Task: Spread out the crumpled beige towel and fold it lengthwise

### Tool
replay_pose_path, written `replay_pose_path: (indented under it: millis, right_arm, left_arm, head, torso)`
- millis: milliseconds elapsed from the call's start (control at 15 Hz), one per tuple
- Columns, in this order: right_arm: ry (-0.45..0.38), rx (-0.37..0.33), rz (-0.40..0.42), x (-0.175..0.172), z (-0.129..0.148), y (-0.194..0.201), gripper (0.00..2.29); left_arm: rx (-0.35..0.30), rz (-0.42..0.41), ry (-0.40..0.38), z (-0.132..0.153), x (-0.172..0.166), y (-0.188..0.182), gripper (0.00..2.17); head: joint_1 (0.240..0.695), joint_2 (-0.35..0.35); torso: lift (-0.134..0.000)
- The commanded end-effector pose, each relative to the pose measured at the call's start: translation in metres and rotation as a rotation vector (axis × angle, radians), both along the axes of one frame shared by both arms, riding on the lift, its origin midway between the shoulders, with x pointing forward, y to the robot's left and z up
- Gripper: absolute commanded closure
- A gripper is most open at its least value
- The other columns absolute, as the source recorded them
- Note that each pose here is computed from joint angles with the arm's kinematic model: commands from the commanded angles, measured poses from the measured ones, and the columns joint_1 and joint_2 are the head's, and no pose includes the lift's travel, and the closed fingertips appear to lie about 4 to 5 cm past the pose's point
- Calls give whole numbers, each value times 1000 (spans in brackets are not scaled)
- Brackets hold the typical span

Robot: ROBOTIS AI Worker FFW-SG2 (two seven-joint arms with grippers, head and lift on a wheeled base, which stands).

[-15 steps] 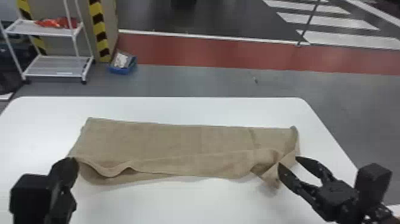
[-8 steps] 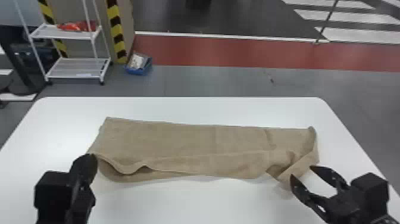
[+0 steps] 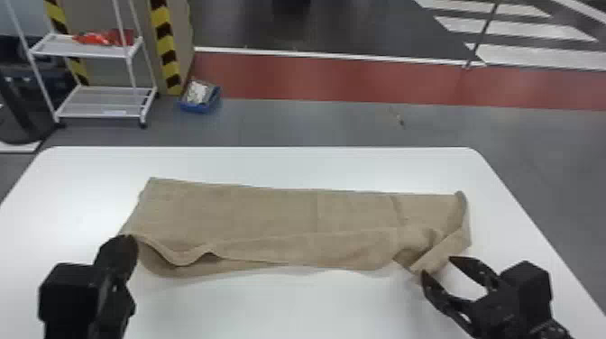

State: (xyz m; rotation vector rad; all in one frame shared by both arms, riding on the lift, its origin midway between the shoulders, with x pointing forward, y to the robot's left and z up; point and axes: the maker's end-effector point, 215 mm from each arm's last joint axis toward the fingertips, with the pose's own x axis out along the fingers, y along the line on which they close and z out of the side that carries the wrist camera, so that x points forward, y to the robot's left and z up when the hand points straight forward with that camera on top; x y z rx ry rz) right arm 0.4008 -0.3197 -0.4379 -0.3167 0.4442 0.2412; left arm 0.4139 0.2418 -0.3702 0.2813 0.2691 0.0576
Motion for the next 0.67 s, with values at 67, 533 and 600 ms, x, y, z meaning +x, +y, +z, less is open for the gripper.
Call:
replay_pose_path:
  millis: [67,533,600]
  right_arm:
    - [11,-4,6,1,-7,2,643]
    - [-21,4,-36,1,8,-22,1659]
    - [-36,7,-47,2,13,-30,1659]
  left_arm:
    - [-2,0,-6,1,1,-1,1382]
    - [-4,0,-17,5,1,-1,1382]
    - [-2,3,-18,5,2,0,1382]
  head:
    - [695,-108]
    - [695,-121]
    - [695,-126]
  torso:
    - [-124]
    - [-124]
    - [-124]
